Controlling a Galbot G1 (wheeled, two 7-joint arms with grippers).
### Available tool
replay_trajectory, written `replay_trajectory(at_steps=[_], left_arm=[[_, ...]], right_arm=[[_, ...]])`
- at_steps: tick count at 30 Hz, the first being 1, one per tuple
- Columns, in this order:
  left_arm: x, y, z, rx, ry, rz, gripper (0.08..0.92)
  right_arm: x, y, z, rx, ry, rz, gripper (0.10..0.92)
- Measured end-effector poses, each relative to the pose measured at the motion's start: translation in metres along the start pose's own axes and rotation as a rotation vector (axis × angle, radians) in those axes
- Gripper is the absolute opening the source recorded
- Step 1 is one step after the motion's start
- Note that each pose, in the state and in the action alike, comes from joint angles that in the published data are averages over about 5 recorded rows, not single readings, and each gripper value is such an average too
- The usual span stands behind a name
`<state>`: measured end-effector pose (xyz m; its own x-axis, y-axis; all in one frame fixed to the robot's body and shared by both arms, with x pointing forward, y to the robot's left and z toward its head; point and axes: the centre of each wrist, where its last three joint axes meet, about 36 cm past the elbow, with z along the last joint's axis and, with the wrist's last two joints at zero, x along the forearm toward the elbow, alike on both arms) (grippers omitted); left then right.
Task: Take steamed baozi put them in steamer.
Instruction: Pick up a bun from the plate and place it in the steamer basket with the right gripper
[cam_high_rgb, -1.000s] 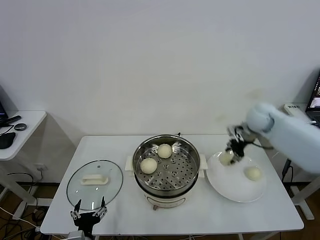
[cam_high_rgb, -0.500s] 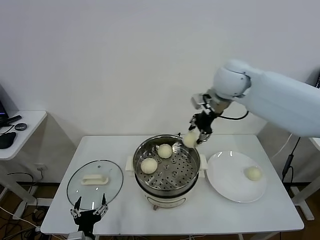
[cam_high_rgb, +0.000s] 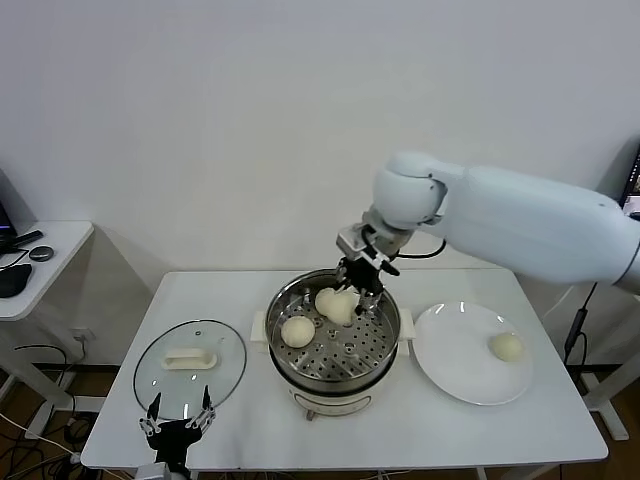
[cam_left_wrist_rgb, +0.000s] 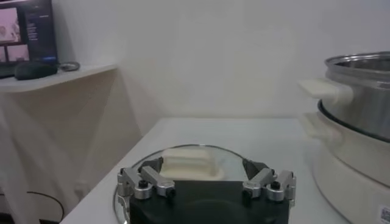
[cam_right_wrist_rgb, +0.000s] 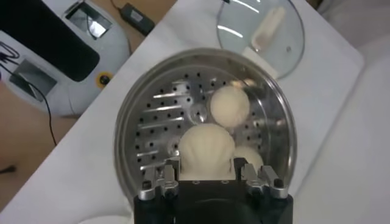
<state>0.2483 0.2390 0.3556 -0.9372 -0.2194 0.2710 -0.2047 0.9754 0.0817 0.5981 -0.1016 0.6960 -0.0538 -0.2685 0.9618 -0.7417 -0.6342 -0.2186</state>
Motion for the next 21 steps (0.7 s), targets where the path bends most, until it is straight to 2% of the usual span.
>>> replay_trajectory(at_steps=[14, 21], left_arm=[[-0.004, 0.000, 0.007, 0.001, 0.017, -0.009, 0.823], [-0.001, 0.000, 0.009, 0.001, 0.023, -0.013, 0.823]], right_arm=[[-0.048, 0.006, -0.015, 0.288, 0.043, 0.002, 0.526], [-0.071, 0.017, -0.018, 0.462, 0.024, -0.010, 0.528]])
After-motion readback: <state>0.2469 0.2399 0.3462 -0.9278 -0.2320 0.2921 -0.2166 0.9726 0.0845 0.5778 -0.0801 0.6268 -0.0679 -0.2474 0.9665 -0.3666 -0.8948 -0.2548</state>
